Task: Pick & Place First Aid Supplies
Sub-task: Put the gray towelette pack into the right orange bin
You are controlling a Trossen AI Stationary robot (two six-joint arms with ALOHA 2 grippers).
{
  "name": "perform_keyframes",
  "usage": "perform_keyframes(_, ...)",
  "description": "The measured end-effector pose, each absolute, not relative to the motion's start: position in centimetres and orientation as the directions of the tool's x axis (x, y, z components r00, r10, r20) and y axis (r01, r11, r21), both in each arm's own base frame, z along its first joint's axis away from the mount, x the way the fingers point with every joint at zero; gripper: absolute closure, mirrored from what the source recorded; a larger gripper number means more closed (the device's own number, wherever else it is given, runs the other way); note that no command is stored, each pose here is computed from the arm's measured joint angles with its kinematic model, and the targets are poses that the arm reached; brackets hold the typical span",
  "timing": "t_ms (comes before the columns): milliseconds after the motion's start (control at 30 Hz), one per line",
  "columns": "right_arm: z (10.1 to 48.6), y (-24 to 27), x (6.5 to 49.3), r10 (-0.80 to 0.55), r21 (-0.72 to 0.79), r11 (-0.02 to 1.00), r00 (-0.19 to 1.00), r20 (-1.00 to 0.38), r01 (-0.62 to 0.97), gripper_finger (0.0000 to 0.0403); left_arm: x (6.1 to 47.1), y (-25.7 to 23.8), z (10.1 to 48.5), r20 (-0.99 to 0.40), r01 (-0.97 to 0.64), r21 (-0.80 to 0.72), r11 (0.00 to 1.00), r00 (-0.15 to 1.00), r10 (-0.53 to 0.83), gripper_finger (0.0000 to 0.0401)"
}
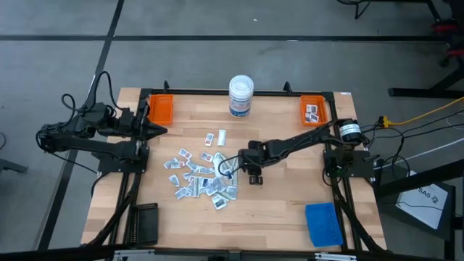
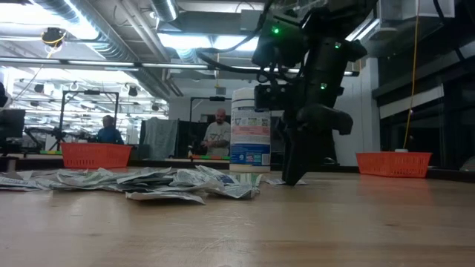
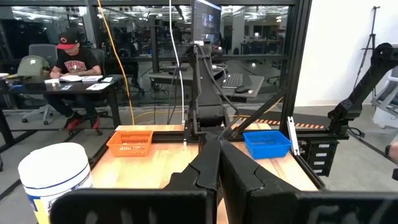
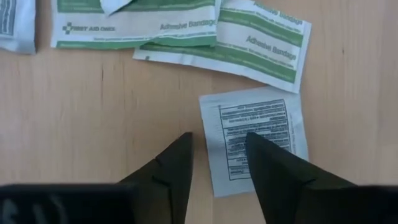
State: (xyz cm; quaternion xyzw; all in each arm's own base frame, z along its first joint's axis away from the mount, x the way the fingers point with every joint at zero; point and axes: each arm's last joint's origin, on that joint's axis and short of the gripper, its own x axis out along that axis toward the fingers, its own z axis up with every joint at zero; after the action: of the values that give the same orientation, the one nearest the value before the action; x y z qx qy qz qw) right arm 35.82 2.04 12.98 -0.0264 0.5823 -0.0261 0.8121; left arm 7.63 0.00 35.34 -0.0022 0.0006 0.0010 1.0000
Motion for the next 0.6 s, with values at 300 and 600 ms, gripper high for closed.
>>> perform_keyframes(300, 12.62, 1.04, 35.74, -0.067, -0.055, 0.997, 0.296, -0.953, 0.048, 0.0375, 7.62, 0.0, 35.34, -0.001, -0.002, -0.004, 1.0, 1.0, 0.002, 0.0397)
perform_keyframes(600, 13.24, 1.08, 35.89, -0.039, -0.032, 0.999, 0.295, -0.955, 0.029, 0.0399, 7.63, 0.0, 35.34, -0.001, -0.002, -0.004, 1.0, 1.0, 0.002, 0.0397)
